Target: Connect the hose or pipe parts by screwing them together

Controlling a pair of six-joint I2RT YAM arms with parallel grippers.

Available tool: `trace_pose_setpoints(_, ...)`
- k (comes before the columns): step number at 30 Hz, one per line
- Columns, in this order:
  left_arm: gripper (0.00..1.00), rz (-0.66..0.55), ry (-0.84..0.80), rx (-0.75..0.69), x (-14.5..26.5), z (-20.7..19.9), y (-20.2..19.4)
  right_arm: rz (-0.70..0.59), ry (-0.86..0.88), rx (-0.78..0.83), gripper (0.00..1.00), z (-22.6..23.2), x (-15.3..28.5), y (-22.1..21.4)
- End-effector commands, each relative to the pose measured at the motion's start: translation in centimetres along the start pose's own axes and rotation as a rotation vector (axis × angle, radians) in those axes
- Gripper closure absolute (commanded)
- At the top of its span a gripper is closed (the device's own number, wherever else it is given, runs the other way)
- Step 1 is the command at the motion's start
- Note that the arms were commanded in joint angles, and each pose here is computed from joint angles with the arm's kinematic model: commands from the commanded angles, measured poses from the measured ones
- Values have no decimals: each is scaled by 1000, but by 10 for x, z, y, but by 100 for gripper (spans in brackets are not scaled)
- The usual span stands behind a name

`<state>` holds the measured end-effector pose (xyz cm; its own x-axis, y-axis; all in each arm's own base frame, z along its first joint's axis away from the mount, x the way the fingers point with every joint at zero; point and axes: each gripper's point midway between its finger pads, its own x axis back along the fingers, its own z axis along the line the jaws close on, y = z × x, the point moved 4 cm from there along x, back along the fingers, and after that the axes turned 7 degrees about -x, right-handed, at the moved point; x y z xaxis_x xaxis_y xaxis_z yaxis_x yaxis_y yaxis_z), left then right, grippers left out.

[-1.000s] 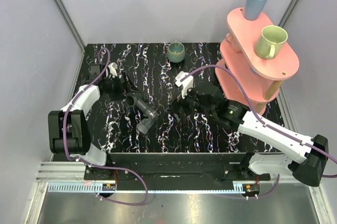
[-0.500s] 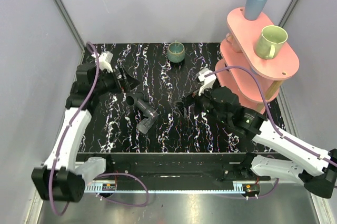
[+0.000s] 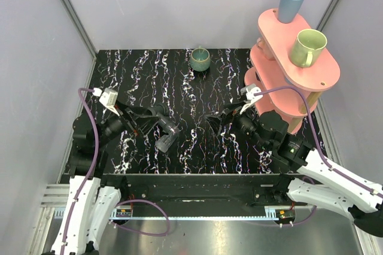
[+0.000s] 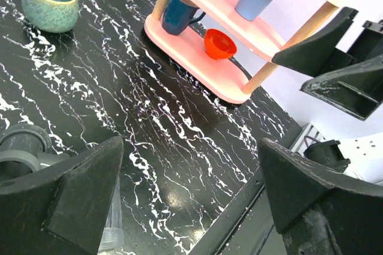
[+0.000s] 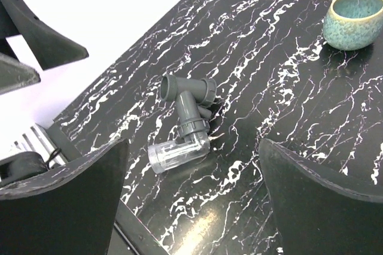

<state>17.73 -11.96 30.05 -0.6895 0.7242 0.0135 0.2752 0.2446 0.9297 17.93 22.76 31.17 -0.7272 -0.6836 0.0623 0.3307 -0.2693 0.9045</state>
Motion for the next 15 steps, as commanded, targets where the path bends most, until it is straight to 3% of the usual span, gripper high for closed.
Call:
trace_pose_setpoints(1,1,-48,-82,-77,5,-16,12,-108,12,-79,0,8,-3,22)
trace_pose_setpoints(15,1,-70,-114,-96,9,-30,29,-106,25,-101,0,11,-7,20)
